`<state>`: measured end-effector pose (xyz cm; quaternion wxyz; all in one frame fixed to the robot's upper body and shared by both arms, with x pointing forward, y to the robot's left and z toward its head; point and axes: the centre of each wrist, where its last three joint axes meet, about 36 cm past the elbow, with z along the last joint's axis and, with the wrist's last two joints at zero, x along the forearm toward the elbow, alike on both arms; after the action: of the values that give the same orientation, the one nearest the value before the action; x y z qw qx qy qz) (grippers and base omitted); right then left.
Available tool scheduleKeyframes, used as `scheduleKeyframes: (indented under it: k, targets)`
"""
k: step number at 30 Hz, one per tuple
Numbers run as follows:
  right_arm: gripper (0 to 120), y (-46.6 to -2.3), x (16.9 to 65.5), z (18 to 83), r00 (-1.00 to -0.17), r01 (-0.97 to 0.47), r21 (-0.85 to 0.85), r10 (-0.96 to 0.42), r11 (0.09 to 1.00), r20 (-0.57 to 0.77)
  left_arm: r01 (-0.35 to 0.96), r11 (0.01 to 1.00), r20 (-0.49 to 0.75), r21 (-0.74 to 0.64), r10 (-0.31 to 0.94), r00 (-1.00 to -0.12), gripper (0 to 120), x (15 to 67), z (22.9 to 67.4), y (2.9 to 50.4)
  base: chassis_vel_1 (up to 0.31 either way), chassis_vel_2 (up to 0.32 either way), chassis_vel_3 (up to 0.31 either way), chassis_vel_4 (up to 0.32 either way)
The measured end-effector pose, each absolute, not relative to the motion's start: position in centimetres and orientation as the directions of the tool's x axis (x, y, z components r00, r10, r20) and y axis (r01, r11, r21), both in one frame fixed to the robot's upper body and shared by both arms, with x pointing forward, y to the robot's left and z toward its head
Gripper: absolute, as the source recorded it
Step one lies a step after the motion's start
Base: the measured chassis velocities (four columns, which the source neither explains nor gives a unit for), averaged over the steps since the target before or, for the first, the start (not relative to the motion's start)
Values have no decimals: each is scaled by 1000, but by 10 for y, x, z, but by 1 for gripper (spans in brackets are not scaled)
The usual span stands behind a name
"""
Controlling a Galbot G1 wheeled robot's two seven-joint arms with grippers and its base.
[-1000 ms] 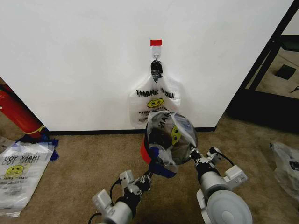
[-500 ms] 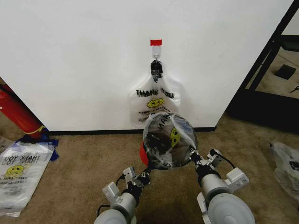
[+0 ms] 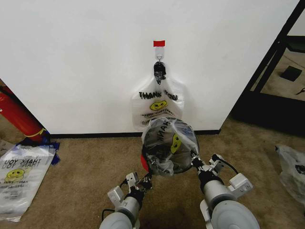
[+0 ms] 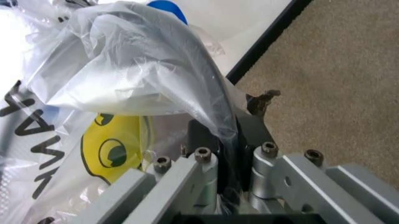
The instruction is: Pick up the garbage bag from the wall and place it over the trash bin.
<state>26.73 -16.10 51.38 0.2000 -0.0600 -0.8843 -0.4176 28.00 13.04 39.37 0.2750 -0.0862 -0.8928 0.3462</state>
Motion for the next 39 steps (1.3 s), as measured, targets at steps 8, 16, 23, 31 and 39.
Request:
scheduleKeyframes:
  k: [8,16,23,31,39]
  targets:
    - [2,-161,273,509,-915,279,704,-42,652,402,9,773,433,-634,365,-824,18,263,418,148,0,0,0,0]
    - [2,-165,283,506,-920,281,699,-21,658,390,26,847,449,-530,306,-840,44,248,437,178,0,0,0,0]
    - [2,-169,288,500,-924,283,678,3,678,382,13,886,380,-464,212,-900,72,243,463,206,0,0,0,0]
    - [2,-165,286,497,-937,261,655,22,709,350,130,894,167,-430,220,-961,98,270,512,214,0,0,0,0]
    - [2,-153,286,486,-943,236,617,24,750,331,399,892,-21,-213,404,-915,100,273,532,195,0,0,0,0]
